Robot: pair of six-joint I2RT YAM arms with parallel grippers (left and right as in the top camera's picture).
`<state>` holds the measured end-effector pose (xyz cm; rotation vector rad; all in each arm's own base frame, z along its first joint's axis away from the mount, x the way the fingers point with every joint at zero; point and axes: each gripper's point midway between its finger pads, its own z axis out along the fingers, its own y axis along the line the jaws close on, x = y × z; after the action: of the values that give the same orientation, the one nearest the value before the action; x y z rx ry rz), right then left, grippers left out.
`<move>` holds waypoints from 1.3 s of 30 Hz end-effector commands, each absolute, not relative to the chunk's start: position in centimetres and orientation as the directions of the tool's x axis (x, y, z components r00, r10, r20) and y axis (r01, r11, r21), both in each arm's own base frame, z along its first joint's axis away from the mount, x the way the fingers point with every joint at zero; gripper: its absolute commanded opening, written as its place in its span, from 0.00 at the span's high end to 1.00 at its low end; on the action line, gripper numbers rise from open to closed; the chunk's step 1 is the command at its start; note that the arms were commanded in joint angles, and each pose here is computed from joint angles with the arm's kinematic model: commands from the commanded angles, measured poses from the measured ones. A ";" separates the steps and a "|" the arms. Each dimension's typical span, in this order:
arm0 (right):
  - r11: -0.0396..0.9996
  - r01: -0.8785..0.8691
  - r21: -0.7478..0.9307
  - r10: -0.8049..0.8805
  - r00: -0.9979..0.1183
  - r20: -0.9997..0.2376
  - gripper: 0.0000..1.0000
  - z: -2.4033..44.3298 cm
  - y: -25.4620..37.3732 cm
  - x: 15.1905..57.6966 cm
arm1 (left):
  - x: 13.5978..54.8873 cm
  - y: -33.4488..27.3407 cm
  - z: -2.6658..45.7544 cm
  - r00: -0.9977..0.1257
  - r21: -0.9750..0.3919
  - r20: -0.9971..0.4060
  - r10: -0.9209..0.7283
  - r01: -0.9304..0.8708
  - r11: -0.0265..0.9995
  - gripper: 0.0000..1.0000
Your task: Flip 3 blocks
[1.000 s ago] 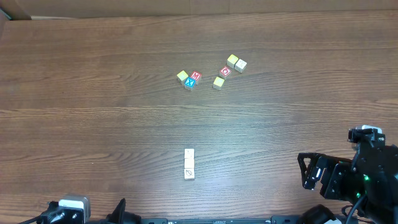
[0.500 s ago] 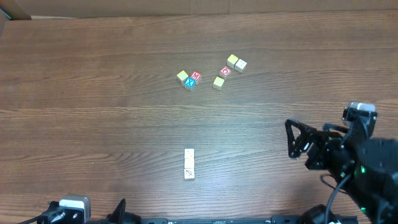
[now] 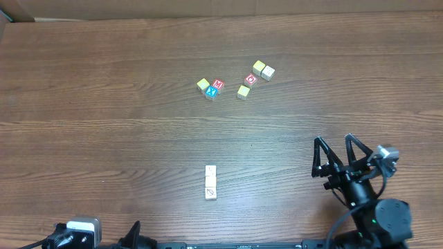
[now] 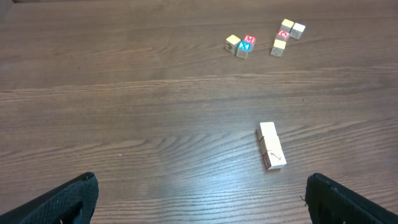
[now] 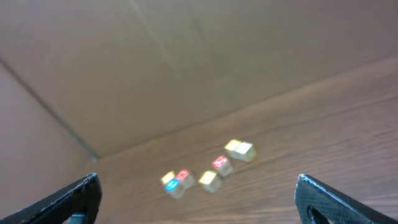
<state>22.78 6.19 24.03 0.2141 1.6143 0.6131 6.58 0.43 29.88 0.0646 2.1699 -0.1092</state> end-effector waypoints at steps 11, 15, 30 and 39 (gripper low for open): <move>0.934 -0.121 0.337 0.337 -0.019 -0.941 0.00 18.2 3.1 24.7 | 6.5 0.6 30.0 -0.557 -0.060 -0.831 -0.011 0.069 0.996 0.00; 0.968 -0.040 0.248 0.245 -0.069 -0.967 0.00 16.2 1.5 24.8 | 6.5 0.6 30.0 -0.557 -0.060 -0.831 -0.011 0.069 0.996 0.00; 0.992 -0.013 0.122 0.121 -0.027 -0.992 0.00 16.9 0.3 24.7 | 6.5 0.6 30.0 -0.557 -0.061 -0.831 -0.012 0.069 0.996 0.00; 0.993 -0.012 0.121 0.121 -0.025 -0.992 0.00 17.0 0.3 24.6 | 6.5 0.6 30.0 -0.557 -0.060 -0.831 -0.011 0.069 0.996 0.00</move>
<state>24.66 0.38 17.06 0.0923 1.6004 0.1164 6.58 0.43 29.88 0.0646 2.1699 -0.1092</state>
